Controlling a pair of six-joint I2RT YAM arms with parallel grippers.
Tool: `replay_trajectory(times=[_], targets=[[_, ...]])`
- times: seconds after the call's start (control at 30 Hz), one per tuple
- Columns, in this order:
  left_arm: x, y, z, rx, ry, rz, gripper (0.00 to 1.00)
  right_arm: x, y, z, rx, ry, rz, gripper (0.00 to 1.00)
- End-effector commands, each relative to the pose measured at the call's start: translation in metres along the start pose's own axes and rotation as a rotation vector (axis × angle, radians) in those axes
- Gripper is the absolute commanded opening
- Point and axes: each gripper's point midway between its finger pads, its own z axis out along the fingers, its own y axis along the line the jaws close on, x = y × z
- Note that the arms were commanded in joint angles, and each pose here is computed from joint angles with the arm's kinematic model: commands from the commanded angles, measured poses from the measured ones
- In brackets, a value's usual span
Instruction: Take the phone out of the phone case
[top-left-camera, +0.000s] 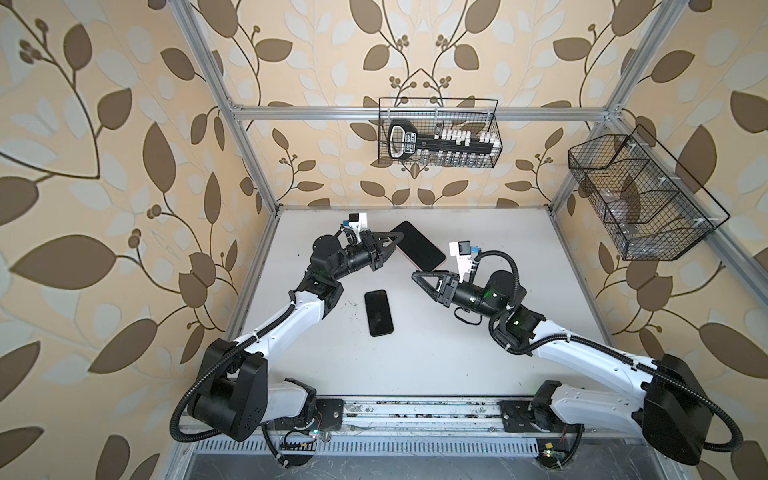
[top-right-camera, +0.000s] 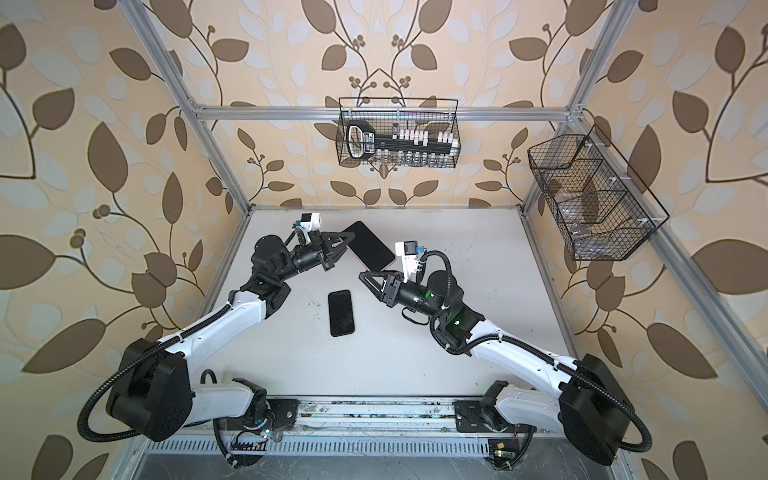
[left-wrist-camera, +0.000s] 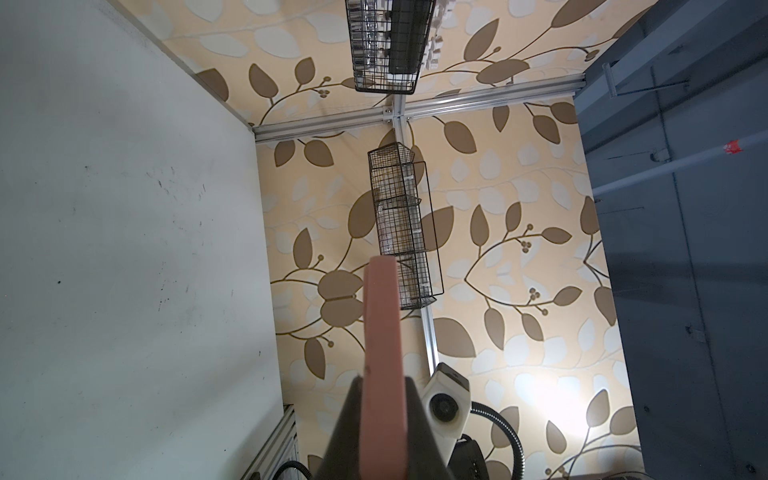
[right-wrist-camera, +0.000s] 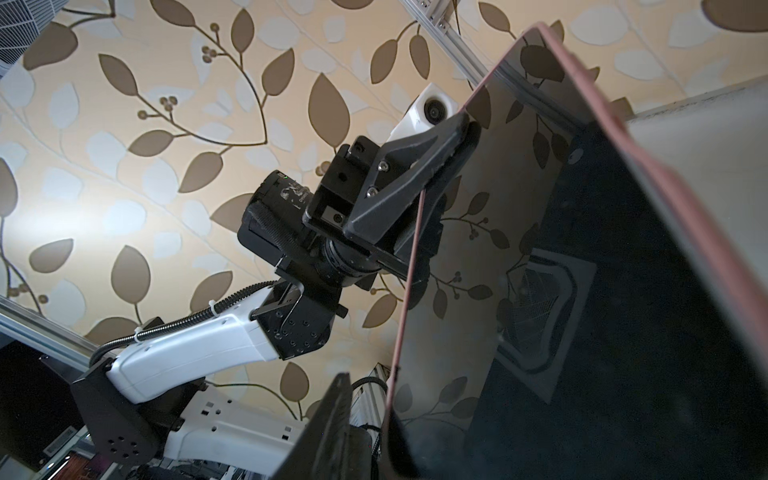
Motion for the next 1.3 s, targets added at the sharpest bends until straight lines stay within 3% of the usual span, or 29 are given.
replay_trajectory(times=[0.0,0.37,0.67,0.8,0.87,1.03,1.27], targets=[[0.001,-0.037,-0.004,0.089,-0.015,0.088,0.00,-0.026,0.029,-0.003,-0.035,-0.077,-0.082,0.31],[0.000,-0.035,-0.007,0.085,-0.038,0.069,0.00,-0.028,0.026,-0.006,0.063,-0.104,-0.185,0.21],[0.001,-0.038,-0.009,0.092,-0.045,0.065,0.00,-0.026,0.020,-0.005,0.108,-0.082,-0.240,0.22],[0.001,-0.039,-0.009,0.097,-0.045,0.073,0.00,-0.025,0.020,-0.004,0.051,-0.090,-0.143,0.49],[0.001,-0.040,-0.009,0.105,-0.044,0.076,0.00,-0.028,0.018,-0.007,0.011,-0.119,-0.069,0.55],[0.001,-0.040,-0.009,0.108,-0.046,0.077,0.00,-0.034,0.024,-0.011,-0.050,-0.169,0.028,0.54],[0.000,-0.040,-0.010,0.111,-0.052,0.077,0.00,-0.038,0.031,-0.005,-0.068,-0.220,0.096,0.42]])
